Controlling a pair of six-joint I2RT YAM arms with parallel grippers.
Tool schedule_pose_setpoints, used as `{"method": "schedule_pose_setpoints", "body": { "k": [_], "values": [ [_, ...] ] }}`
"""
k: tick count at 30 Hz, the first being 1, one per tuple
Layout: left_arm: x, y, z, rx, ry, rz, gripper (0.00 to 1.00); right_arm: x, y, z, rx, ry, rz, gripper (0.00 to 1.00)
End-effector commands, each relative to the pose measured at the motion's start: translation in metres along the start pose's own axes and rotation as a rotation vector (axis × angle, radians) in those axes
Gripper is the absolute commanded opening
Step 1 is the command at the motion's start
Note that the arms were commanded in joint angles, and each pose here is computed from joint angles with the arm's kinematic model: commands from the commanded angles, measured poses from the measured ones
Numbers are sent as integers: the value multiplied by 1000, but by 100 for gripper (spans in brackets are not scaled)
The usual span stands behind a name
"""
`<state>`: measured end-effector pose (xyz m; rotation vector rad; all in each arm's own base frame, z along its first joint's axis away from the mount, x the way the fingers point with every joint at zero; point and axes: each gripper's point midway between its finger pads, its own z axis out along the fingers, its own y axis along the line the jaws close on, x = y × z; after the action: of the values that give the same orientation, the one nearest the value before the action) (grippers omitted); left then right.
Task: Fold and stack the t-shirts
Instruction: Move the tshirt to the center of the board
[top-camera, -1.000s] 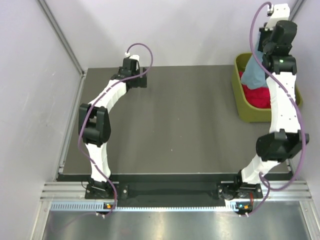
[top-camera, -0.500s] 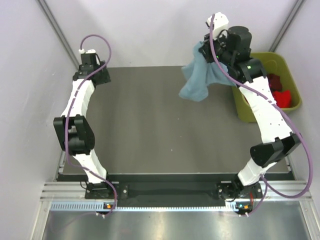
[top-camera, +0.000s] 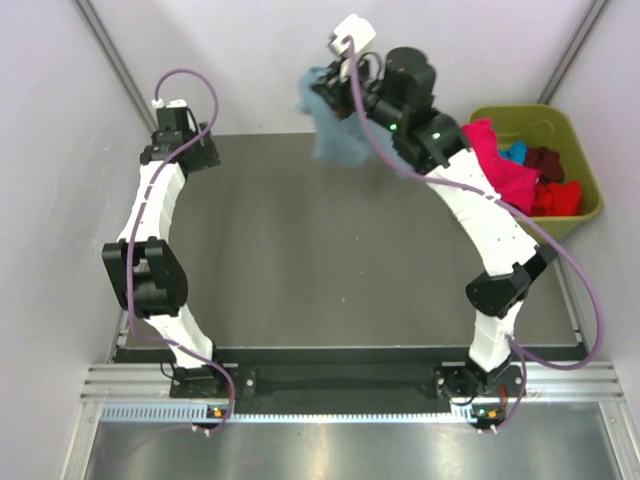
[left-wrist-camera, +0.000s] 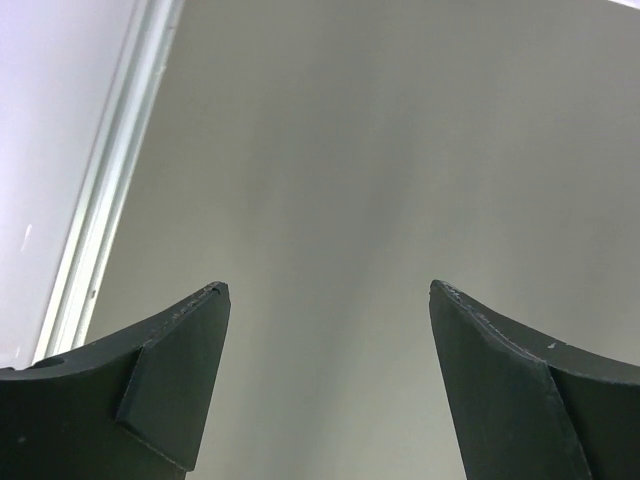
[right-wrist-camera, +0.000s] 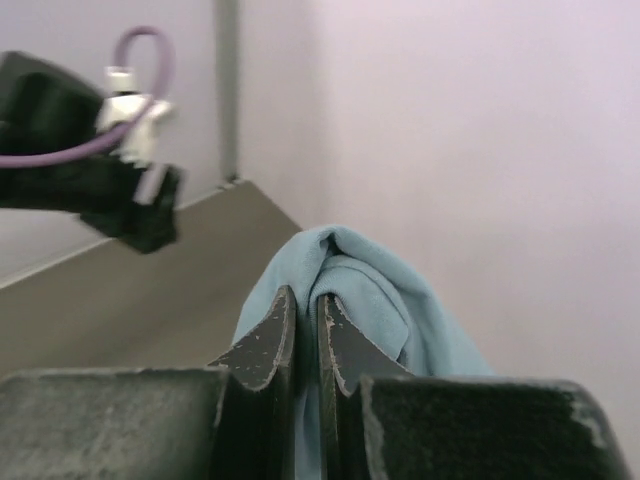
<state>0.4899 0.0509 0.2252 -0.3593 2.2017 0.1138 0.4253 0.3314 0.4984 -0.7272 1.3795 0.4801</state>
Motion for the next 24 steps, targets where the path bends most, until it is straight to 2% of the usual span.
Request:
{"method": "schedule_pose_setpoints", "body": {
  "k": [1,4,7,8,10,11,13,15,17,19,21,22,24],
  "values": [
    [-27,14,-10,-20,-89,-55,86,-76,26,-18,-13,-244,-70,0],
    [-29,20,-13,-45,-99,-59,86,-78,20,-10,32,-256,-45,0],
    [-26,25,-14,-62,-105,-46,86,-56,4,-1,87,-214,-76,0],
    [-24,27,-13,-69,-100,-39,87,-16,3,11,88,-135,-79,0],
    [-17,30,-9,-82,-83,-37,87,23,-24,16,166,-74,-86,0],
    [-15,31,-8,-83,-77,-38,87,68,-29,21,168,13,-77,0],
    [-11,31,-8,-75,-69,-36,87,129,-52,25,199,133,-39,0],
    [-6,29,-7,-61,-53,-27,87,210,-67,27,211,309,-26,47],
    [-6,27,-9,-50,-51,-19,87,264,-77,16,238,465,-15,90],
    [-2,26,-9,-40,-40,-13,87,303,-95,-2,301,564,28,96],
    [-3,27,-12,-43,-39,-11,87,294,-115,-16,355,541,53,98],
    [-4,25,-14,-26,-37,-3,87,292,-116,-22,359,545,39,99],
    [-7,16,-22,29,-43,33,85,263,-114,-29,334,504,-33,99]
  ]
}}
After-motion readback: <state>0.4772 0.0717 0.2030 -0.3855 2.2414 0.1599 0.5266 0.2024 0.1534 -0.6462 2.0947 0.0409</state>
